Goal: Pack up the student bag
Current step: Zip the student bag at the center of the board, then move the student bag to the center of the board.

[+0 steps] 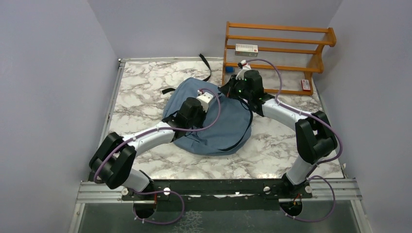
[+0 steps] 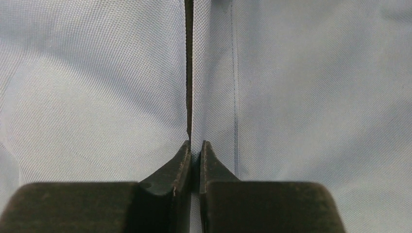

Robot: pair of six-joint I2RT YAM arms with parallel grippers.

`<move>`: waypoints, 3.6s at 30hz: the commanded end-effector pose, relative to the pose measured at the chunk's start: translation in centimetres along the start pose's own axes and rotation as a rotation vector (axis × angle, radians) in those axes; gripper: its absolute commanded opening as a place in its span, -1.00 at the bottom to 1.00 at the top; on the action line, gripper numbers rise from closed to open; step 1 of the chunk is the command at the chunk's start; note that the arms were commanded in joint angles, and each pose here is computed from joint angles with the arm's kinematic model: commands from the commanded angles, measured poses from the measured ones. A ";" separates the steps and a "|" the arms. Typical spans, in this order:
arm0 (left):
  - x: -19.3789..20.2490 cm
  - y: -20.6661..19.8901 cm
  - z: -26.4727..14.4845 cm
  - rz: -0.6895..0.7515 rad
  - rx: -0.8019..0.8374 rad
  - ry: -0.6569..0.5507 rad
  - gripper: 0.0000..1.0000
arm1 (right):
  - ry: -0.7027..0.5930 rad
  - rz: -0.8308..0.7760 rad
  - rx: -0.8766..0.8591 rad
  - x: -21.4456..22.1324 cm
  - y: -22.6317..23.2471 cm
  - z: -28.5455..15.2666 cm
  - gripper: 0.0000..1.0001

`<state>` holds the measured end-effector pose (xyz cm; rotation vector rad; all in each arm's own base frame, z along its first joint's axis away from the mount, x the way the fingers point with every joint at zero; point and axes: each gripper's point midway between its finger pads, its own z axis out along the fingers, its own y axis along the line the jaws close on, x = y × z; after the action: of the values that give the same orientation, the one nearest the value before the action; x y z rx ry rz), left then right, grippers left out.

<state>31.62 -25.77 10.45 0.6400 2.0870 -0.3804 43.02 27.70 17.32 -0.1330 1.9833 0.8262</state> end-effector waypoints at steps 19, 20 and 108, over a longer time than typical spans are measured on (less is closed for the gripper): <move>1.6 0.0 -3.9 -0.071 0.001 -0.021 -1.00 | -0.042 -0.107 0.112 -0.9 -3.0 3.1 -0.99; 1.7 -0.1 -4.0 -0.075 0.001 -0.022 -1.00 | -0.041 -0.111 0.117 -0.8 -3.1 3.3 -0.99; 2.5 10.5 -8.5 -0.767 -0.485 -0.067 0.97 | 0.317 0.036 0.269 7.2 -8.6 -4.0 0.13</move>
<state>30.83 -12.92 14.02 -0.3962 2.1412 -0.3276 40.80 19.96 11.17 -0.0526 2.2840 0.5331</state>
